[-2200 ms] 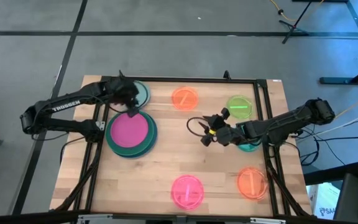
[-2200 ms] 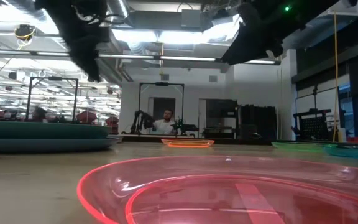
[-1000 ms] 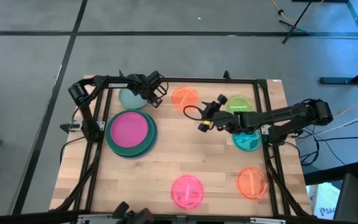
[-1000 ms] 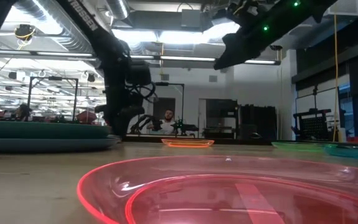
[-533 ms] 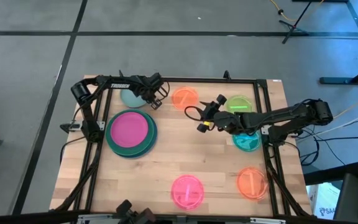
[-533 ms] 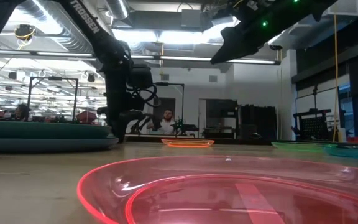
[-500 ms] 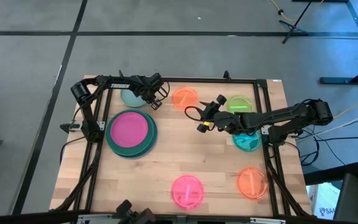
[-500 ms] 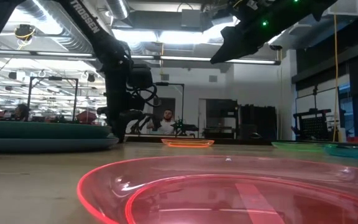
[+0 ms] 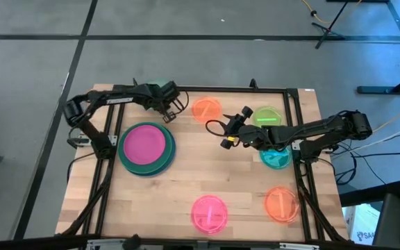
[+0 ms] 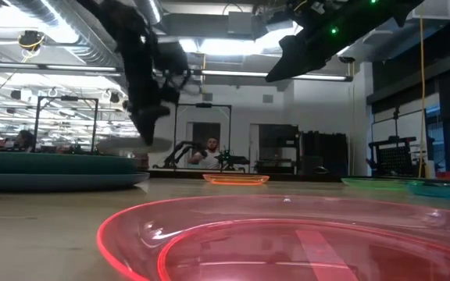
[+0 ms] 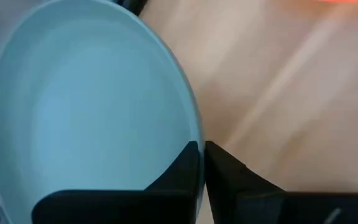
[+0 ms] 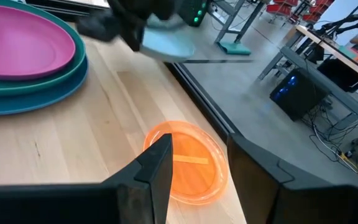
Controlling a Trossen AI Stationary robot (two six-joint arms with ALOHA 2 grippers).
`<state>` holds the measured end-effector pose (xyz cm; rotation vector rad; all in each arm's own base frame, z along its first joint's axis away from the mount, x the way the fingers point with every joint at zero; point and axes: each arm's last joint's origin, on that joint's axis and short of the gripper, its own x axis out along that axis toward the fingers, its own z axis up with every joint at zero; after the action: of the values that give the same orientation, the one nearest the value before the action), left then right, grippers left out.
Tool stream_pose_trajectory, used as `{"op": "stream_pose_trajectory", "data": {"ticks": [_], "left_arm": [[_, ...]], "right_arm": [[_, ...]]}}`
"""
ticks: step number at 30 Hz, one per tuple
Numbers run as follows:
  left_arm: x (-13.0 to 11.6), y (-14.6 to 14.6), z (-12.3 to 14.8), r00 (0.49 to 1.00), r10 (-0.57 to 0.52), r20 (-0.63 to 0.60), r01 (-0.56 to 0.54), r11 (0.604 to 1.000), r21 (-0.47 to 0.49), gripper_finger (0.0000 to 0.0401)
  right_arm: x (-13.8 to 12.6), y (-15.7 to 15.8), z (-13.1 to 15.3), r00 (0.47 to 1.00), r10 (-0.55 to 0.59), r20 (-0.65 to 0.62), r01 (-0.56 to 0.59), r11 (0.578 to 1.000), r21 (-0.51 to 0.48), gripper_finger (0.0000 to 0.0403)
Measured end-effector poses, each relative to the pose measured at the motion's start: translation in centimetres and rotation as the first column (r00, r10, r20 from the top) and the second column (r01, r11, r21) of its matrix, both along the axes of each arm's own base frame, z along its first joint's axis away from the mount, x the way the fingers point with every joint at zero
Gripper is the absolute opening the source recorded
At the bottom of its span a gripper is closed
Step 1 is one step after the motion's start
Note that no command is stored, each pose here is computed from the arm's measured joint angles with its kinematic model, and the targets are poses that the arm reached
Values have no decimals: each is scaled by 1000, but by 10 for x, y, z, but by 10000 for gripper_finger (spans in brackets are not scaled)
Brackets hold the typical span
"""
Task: Stack plastic plates
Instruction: Stack the medium light blue plate on top of the medium pink plate
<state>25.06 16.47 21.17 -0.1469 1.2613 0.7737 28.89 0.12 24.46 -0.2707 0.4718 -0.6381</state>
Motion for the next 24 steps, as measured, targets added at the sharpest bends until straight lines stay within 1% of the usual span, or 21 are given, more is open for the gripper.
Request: {"op": "stream_pose_trajectory", "data": {"ticks": [5,7,11,14,19,24], "left_arm": [[-13,-43,34,998,-65,17,66,998,-22,12],[-19,-63,43,997,-77,21,78,996,-47,12],[-31,-100,59,993,-104,61,110,987,-114,12],[-34,-127,65,986,-131,98,146,976,-159,12],[-38,-168,66,981,-167,98,183,967,-179,12],[-45,-201,54,977,-197,80,209,956,-206,12]], "right_arm": [[0,0,0,1000,0,0,0,1000,0,147],[0,0,0,1000,5,1,-5,1000,5,147],[1,2,-1,998,55,9,-55,997,50,147],[1,3,-1,996,88,12,-88,994,71,147],[2,4,-2,993,115,13,-116,990,86,147],[2,4,-2,992,129,15,-129,987,96,147]]}}
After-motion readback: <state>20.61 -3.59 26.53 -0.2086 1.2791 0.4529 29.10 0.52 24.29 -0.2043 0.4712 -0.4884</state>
